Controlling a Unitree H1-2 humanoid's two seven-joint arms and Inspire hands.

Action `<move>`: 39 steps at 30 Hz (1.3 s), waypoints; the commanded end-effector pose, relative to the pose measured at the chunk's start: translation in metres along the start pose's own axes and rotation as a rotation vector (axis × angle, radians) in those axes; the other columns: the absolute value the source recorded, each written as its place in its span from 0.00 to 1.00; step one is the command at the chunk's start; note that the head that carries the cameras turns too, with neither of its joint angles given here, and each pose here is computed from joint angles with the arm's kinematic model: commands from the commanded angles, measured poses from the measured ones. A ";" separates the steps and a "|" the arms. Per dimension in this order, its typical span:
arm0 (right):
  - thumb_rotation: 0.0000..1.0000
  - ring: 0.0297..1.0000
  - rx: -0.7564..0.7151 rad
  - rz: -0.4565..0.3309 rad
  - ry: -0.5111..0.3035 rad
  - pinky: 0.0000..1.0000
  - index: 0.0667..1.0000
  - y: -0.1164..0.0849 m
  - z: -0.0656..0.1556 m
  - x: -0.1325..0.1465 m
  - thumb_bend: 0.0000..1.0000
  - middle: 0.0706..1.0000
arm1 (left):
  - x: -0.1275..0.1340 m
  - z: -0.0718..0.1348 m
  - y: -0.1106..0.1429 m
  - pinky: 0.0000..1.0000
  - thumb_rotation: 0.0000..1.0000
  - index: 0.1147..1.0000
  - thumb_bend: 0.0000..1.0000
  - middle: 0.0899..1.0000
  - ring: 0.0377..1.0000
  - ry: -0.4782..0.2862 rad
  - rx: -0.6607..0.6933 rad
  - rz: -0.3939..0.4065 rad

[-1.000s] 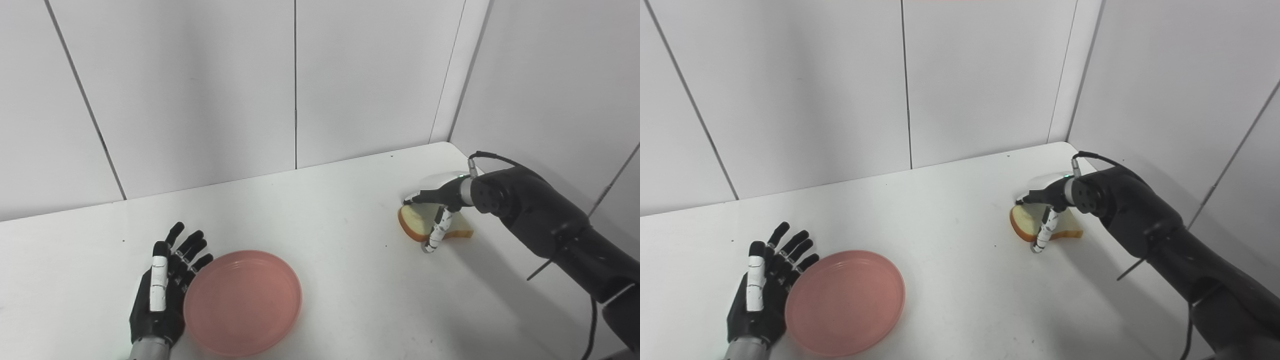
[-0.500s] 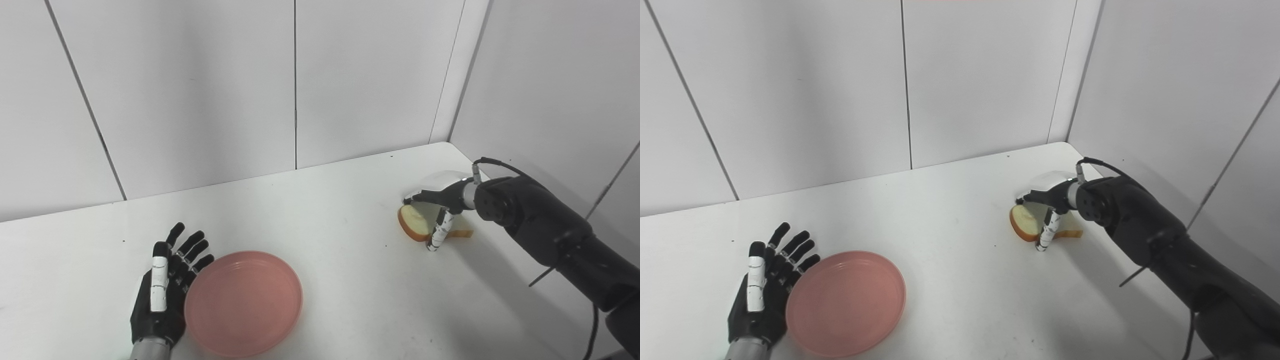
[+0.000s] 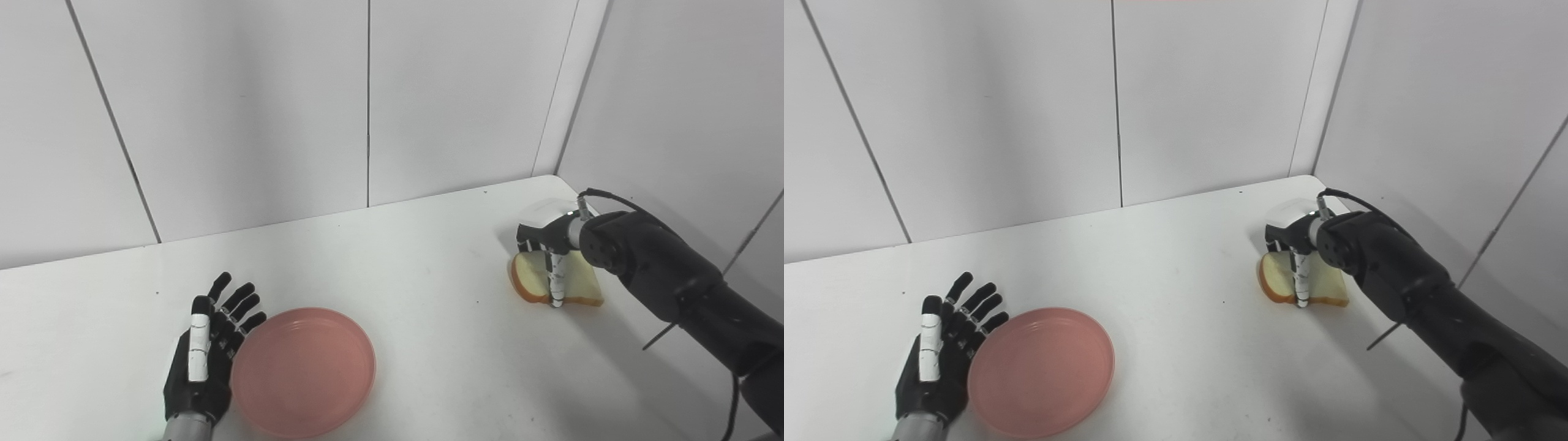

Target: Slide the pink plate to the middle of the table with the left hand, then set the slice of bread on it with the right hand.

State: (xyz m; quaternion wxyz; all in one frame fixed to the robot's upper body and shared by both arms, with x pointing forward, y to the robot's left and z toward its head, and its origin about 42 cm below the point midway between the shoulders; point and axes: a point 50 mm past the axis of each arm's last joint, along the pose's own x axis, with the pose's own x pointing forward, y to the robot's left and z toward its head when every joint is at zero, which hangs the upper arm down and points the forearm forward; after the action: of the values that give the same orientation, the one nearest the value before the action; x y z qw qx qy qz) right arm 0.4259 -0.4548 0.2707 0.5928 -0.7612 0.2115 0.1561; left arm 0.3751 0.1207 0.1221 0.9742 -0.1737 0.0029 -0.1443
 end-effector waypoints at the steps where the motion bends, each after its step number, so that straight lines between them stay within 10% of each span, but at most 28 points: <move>1: 0.00 0.39 0.010 0.044 0.027 0.35 0.49 0.004 -0.009 -0.001 0.52 0.44 | -0.009 -0.017 0.004 0.74 0.82 0.87 0.85 0.79 0.82 0.085 -0.003 0.033; 13: 0.00 0.41 -0.006 0.000 -0.057 0.41 0.48 -0.013 -0.002 -0.014 0.52 0.46 | -0.009 -0.018 0.003 0.74 0.83 0.87 0.85 0.78 0.82 0.089 0.003 0.028; 22: 0.00 0.39 -0.050 -0.138 -0.195 0.35 0.51 -0.066 0.023 -0.047 0.52 0.44 | -0.009 -0.020 -0.004 0.76 0.81 0.85 0.86 0.78 0.83 0.104 -0.010 0.036; 39: 0.00 0.37 -0.164 -0.311 -0.493 0.33 0.51 -0.140 0.139 -0.115 0.52 0.44 | -0.006 -0.029 -0.024 0.74 0.80 0.84 0.90 0.78 0.82 0.110 -0.023 0.046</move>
State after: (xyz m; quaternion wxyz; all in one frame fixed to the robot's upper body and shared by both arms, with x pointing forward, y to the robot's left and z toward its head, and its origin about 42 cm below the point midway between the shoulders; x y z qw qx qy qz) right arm 0.4000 -0.2787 0.3767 0.5777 -0.7603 -0.0481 0.2931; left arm 0.3704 0.0974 0.1234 0.9739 -0.1786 0.0121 -0.1395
